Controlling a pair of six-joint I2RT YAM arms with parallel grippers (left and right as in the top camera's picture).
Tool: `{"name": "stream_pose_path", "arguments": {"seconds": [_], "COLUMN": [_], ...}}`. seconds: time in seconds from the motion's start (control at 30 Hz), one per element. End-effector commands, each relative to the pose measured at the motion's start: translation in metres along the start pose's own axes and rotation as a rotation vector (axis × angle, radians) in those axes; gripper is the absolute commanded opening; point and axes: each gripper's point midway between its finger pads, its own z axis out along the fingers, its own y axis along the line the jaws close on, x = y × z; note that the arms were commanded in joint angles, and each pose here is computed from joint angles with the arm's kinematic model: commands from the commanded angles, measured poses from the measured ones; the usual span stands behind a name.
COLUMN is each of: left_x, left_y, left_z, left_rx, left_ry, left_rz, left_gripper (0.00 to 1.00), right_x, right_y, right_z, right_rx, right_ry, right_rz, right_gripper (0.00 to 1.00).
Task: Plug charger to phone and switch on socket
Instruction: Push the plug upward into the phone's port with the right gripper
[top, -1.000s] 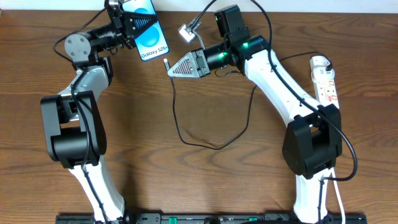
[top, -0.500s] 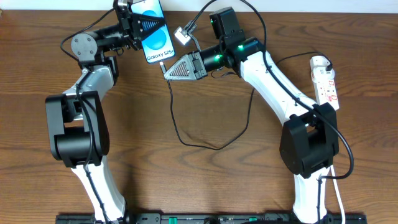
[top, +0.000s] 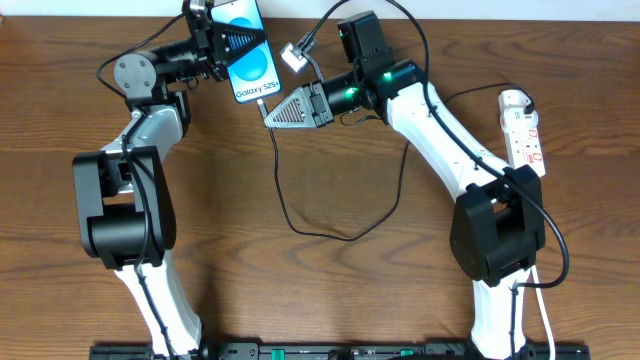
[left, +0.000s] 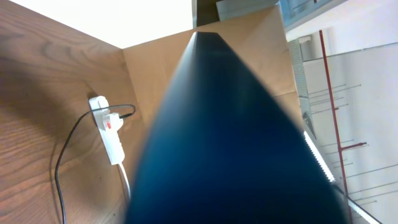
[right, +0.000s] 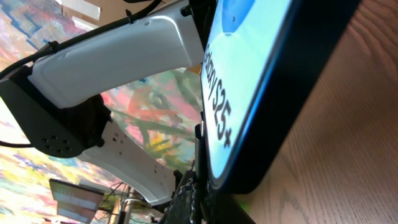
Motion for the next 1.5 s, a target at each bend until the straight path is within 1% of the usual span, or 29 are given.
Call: {"name": "stream_pose_path", "arguments": {"seconds": [0.0, 0.5, 0.73, 1.47], "left_x": [0.000, 0.000, 0.005, 0.020], "left_y": [-0.016, -0.016, -0.016, -0.009], "left_z": [-0.001, 0.000, 0.006, 0.008], "left_rx": [0.007, 0.007, 0.009, -0.024], "left_ry": [0.003, 0.005, 0.028, 0.109], "left_rz": [0.072, 0.080, 0.109, 0.109], "left_gripper": [0.07, 0.07, 0.07, 0.07], "right_x": [0.003, 0.001, -0.009, -0.026], "right_y": [-0.005, -0.011, -0.008, -0.017], "right_z": [-0.001, 0.000, -0.001, -0.018], "right_rx": [-0.006, 0.026, 0.021, 0.072], "right_ry": [0.002, -0.007, -0.027, -0.090], "right_rz": [0.028, 0.039, 0.042, 0.022], "right_gripper": [0.01, 0.01, 0.01, 0.01]}}
